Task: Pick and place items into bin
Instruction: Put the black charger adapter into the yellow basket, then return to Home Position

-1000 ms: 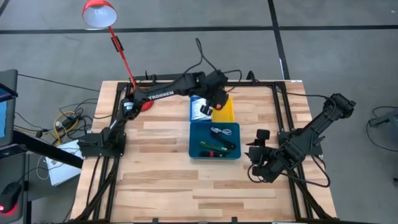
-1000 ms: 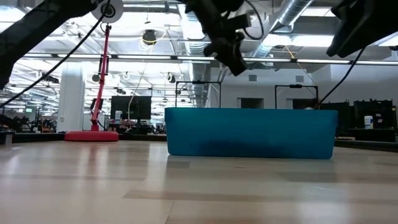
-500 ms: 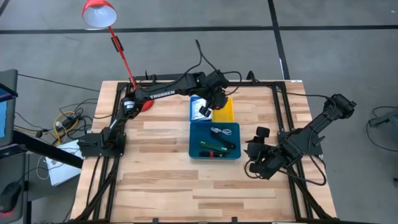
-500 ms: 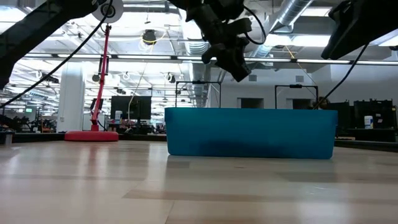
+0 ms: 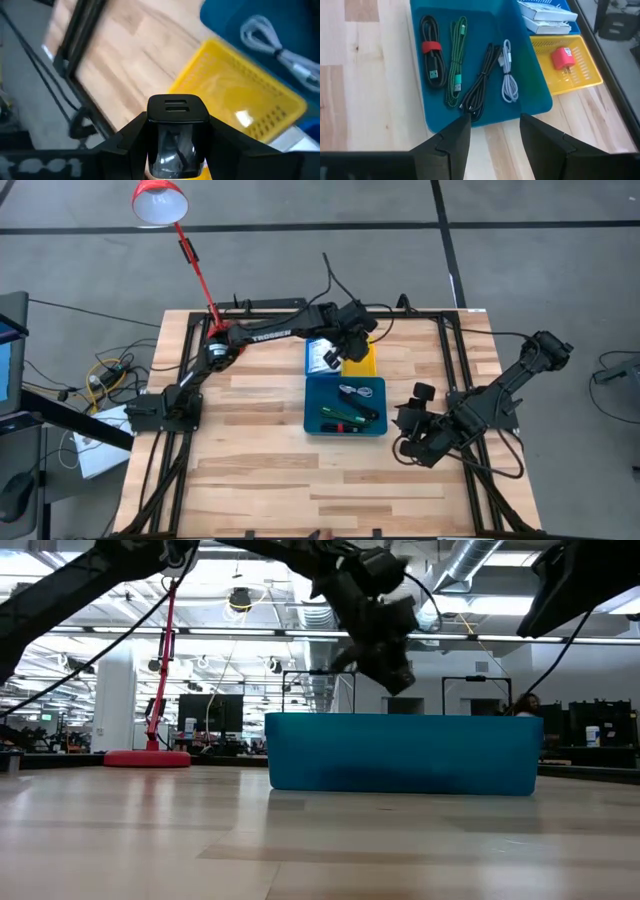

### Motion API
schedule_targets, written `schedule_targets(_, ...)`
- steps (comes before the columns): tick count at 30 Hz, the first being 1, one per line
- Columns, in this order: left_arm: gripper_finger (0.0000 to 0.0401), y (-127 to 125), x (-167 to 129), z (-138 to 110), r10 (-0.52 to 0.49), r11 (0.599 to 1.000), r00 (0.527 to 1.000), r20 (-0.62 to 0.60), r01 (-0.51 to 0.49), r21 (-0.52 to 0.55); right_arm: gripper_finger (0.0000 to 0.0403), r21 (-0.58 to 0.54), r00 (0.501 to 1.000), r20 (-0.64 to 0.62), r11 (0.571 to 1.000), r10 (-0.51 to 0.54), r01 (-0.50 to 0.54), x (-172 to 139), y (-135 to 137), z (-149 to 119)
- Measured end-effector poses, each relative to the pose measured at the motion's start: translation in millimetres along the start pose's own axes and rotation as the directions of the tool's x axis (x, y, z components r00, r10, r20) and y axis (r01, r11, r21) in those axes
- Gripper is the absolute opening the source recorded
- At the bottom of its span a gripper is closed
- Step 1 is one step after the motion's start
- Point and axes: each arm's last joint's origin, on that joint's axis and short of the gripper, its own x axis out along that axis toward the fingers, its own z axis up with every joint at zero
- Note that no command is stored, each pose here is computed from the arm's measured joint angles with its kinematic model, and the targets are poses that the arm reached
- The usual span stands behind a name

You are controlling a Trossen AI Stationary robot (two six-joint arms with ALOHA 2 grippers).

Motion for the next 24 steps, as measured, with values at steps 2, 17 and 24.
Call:
schedule_targets(2,0.0139,-2.8,2.3,-1.7,-0.020,1.000,0.999,-0.025,0.020,0.005,0.0167,-0.001,1.000,-0.007,1.000,0.002,-0.002,0.0,-0.2,-0.5)
schedule_targets(17,0.0197,-6.5,23.9,-1.2,-0.008,0.998,1.000,-0.030,0.006,-0.067,0.0166,0.071,0.999,-0.040,0.997,0.025,-0.023,-0.2,-0.1,-2.2)
schedule_targets(24,0.0233,-3.6,23.6,-2.3,0.059,0.989,0.988,-0.141,-0.077,-0.126,0.0164,0.081,0.999,-0.041,0.996,0.030,-0.026,-0.2,0.1,-2.1)
